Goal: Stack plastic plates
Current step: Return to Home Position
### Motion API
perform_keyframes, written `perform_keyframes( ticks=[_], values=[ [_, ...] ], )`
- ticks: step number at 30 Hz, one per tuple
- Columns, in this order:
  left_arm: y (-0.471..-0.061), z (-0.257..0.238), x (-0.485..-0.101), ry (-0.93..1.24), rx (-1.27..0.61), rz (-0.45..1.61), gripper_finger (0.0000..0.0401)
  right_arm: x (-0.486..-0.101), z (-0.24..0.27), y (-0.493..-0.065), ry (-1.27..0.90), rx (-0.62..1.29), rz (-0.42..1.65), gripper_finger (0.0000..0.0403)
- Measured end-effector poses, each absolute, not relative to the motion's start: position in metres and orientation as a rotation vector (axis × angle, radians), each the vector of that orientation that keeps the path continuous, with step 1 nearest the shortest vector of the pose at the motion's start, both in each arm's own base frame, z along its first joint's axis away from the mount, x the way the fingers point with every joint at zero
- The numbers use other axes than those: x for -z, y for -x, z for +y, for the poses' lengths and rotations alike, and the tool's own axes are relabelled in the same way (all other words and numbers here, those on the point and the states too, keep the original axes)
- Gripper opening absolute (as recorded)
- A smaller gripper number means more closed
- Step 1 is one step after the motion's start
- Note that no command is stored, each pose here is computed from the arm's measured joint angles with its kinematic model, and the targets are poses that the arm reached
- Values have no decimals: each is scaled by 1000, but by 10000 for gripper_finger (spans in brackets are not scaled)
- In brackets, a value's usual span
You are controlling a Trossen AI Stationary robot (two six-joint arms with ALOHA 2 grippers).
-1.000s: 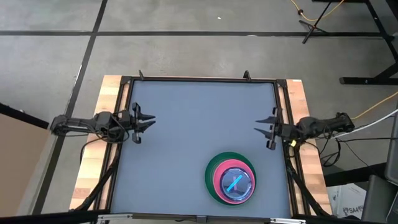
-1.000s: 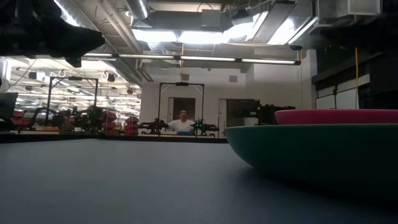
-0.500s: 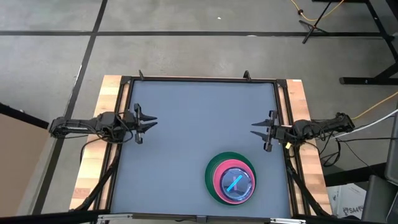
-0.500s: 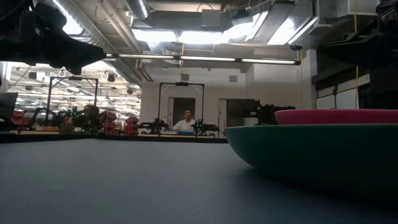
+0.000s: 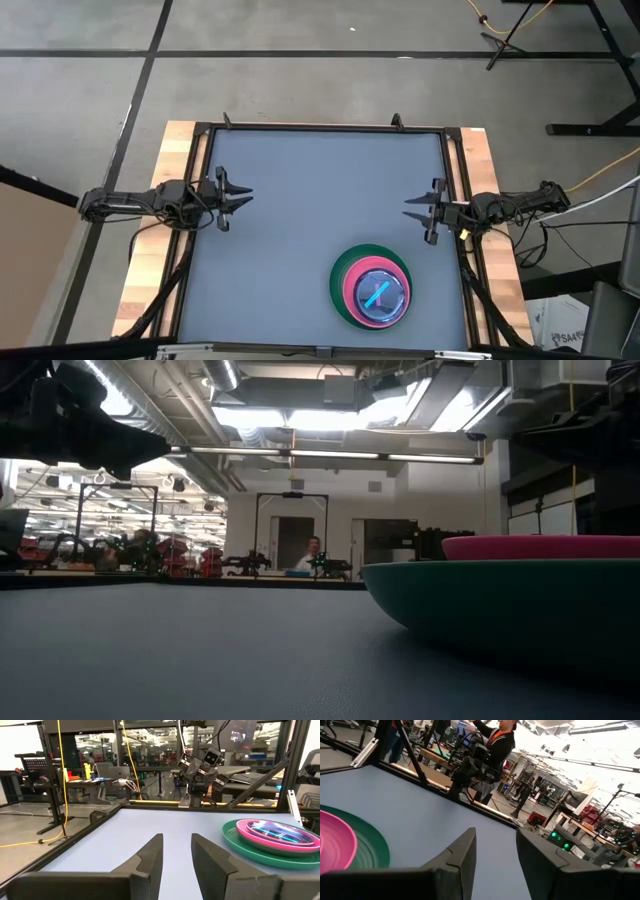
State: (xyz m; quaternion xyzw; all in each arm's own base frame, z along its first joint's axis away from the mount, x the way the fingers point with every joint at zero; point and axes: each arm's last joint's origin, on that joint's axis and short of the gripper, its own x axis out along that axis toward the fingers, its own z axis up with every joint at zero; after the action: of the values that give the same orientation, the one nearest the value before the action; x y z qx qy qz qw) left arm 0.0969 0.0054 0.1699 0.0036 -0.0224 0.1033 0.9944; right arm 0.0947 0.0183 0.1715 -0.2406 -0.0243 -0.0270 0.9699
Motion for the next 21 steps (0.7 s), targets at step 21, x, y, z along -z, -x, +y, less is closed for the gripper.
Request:
perform_keyframes(
  ticks=[21],
  values=[
    [-97,5,-170,-6,-207,-45,94,-171,18,-95,488,48,-49,136]
  ],
)
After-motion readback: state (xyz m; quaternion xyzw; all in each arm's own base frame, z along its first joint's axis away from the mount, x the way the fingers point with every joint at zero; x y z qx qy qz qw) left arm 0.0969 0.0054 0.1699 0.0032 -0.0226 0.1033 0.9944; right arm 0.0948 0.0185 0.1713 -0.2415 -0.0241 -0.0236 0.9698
